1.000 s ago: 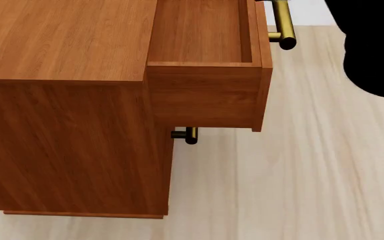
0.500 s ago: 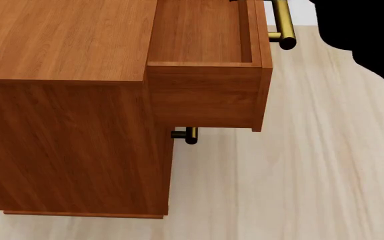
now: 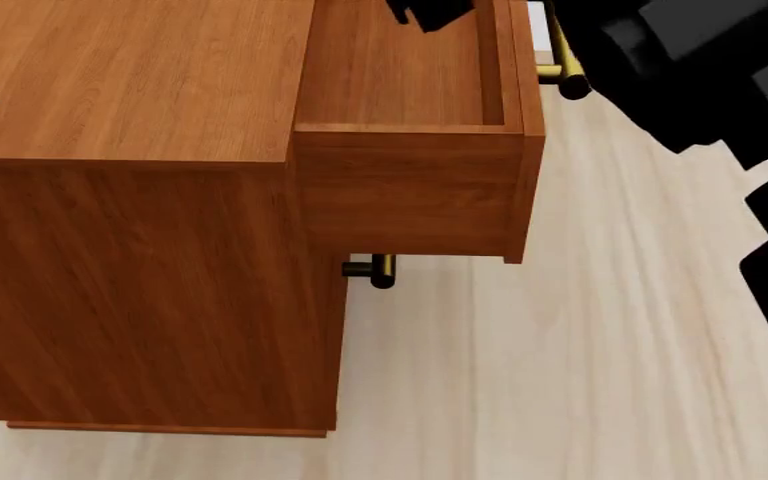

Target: Close the bottom drawer of the cabinet and open the top drawer.

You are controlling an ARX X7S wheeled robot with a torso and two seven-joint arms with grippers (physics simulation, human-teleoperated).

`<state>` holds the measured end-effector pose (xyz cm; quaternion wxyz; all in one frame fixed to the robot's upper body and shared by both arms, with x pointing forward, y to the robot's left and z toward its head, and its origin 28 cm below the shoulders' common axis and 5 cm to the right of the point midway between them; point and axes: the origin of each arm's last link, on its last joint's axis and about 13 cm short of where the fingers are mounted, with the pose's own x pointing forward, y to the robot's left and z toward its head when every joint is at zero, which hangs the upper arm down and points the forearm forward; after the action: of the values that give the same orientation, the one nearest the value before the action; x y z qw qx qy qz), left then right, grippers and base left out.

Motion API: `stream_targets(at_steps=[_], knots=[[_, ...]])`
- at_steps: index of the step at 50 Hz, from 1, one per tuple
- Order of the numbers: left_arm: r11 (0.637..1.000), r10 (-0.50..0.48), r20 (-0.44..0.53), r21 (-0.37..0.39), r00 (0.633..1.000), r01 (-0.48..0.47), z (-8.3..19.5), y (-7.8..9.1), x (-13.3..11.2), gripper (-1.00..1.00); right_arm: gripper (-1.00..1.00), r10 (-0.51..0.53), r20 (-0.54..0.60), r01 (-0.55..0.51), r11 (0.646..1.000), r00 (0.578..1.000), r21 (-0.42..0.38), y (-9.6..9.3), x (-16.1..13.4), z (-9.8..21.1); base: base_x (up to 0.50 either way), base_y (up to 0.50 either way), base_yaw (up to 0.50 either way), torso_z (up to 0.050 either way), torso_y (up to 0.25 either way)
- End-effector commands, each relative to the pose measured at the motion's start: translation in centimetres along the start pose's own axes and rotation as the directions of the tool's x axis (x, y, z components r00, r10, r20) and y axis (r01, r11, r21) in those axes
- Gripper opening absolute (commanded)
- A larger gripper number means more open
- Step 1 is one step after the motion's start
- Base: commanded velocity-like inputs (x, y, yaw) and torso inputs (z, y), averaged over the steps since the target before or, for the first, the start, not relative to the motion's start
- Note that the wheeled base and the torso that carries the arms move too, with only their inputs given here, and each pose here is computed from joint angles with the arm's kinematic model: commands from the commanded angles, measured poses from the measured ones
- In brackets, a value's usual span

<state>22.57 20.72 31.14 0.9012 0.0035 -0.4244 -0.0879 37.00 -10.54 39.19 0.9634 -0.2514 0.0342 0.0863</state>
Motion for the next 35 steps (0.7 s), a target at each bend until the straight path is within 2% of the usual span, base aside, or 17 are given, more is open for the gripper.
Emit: stream_targets(at_steps=[1,19,35], knots=[[1.0,0.002,-0.001,0.001,1.0,-0.002,0.0,0.1,0.0,1.0,1.0,0.031,-0.031,-0.032,0.999,0.999,-0.04,0.7,1.2,0.0,0.0,0.0,0.0,0.0,0.0],[1.0,0.004,-0.002,0.0,1.0,-0.004,-0.2,0.2,0.0,1.0,1.0,0.06,-0.131,-0.076,0.99,0.99,-0.117,1.9,3.1,-1.2,0.0,0.0,0.0,0.0,0.0],[1.0,0.006,-0.002,-0.002,1.0,-0.006,-0.2,0.2,0.0,1.0,1.0,0.063,-0.187,-0.088,0.988,0.98,-0.126,2.0,3.6,-2.3,0.0,0.0,0.0,0.0,0.0]])
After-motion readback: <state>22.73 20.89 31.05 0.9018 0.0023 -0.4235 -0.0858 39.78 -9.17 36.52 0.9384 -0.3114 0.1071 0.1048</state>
